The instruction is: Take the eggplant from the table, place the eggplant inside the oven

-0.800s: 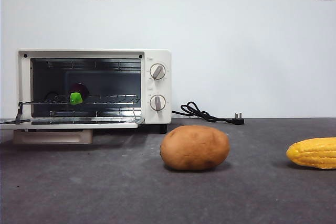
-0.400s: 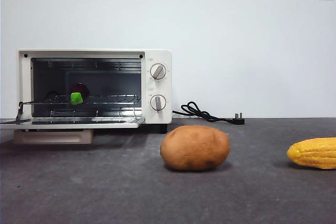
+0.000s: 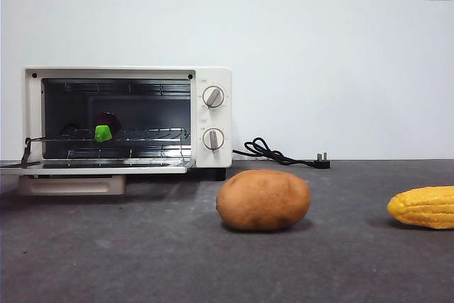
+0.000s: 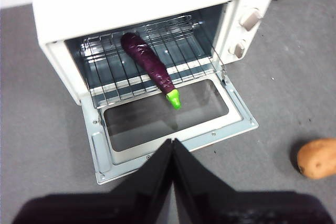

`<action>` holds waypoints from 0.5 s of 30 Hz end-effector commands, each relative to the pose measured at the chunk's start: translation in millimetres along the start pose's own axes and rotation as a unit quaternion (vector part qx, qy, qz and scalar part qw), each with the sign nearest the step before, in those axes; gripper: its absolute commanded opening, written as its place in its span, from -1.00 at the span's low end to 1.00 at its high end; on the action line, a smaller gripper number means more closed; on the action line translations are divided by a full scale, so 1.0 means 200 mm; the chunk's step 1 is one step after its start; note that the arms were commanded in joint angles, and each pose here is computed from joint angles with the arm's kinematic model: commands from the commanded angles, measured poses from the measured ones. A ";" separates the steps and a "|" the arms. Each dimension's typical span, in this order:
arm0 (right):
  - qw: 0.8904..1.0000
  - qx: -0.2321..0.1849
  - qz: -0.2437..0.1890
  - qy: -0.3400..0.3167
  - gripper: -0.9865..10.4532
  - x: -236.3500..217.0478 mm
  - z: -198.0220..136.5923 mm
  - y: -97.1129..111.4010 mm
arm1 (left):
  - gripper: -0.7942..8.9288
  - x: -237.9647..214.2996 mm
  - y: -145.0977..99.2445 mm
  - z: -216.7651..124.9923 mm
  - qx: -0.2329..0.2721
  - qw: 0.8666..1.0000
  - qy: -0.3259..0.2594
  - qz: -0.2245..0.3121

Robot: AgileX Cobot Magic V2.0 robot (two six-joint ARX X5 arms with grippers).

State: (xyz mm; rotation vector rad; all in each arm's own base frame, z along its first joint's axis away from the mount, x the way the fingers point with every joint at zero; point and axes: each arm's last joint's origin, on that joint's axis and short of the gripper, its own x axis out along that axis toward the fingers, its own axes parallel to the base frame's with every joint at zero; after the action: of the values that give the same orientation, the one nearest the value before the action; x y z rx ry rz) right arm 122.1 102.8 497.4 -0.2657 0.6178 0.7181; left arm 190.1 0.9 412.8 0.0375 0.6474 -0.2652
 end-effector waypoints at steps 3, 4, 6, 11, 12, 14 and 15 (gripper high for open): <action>1.000 -0.004 0.002 -0.007 -0.84 -0.08 -0.05 0.01 | -0.85 0.21 0.20 0.00 -0.057 0.997 0.037 -0.027; 1.000 -0.004 0.001 -0.011 -0.84 -0.10 -0.06 0.01 | -0.85 0.25 0.24 0.00 -0.069 0.996 0.047 -0.029; 1.000 -0.003 0.001 -0.017 -0.84 -0.14 -0.10 0.01 | -0.85 0.36 0.33 -0.02 -0.093 0.992 0.076 -0.028; 1.000 -0.003 -0.002 -0.020 -0.84 -0.19 -0.20 0.02 | -0.85 0.57 0.52 -0.10 -0.149 0.980 0.124 -0.052; 1.000 -0.003 -0.004 -0.019 -0.84 -0.20 -0.22 0.02 | -0.85 0.61 0.55 -0.12 -0.157 0.977 0.130 -0.058; 1.000 -0.001 -0.008 -0.019 -0.84 -0.22 -0.28 0.02 | -0.85 0.69 0.63 -0.17 -0.172 0.972 0.150 -0.063; 1.000 -0.001 -0.008 -0.019 -0.84 -0.23 -0.31 0.02 | -0.85 0.73 0.66 -0.20 -0.177 0.970 0.158 -0.062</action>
State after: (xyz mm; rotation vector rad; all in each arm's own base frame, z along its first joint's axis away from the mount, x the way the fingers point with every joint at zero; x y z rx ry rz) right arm 65.7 55.4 479.9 -0.2473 0.5526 0.7100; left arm 310.9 99.4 289.9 -0.3273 1.0132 -0.2442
